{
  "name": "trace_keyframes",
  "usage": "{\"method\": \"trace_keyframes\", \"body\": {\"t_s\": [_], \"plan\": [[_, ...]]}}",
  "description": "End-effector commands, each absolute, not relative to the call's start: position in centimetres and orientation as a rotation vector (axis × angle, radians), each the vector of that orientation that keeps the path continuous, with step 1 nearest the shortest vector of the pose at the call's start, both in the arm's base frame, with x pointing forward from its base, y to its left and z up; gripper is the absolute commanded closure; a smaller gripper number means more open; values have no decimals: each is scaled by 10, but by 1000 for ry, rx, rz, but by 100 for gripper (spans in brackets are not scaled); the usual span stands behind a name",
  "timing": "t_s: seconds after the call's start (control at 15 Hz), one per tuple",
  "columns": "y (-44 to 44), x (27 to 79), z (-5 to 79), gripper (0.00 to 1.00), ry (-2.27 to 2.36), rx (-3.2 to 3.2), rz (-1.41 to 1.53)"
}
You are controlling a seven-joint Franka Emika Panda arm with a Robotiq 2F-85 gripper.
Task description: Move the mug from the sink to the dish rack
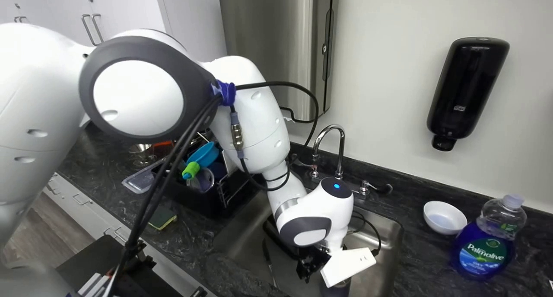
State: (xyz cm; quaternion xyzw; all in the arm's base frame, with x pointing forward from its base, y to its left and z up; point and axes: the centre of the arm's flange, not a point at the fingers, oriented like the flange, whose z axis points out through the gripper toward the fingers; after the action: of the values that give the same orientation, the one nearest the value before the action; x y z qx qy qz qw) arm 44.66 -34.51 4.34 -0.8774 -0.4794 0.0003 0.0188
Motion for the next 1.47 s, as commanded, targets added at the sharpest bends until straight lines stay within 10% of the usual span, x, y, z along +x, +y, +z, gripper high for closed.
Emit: {"method": "trace_keyframes", "body": {"t_s": [0.0, 0.67, 1.4], "plan": [[-357, 451, 35, 0, -1541, -2741, -26], [-375, 445, 13, 0, -1580, -2753, 9], [-364, 429, -12, 90, -1648, -2707, 49]]}}
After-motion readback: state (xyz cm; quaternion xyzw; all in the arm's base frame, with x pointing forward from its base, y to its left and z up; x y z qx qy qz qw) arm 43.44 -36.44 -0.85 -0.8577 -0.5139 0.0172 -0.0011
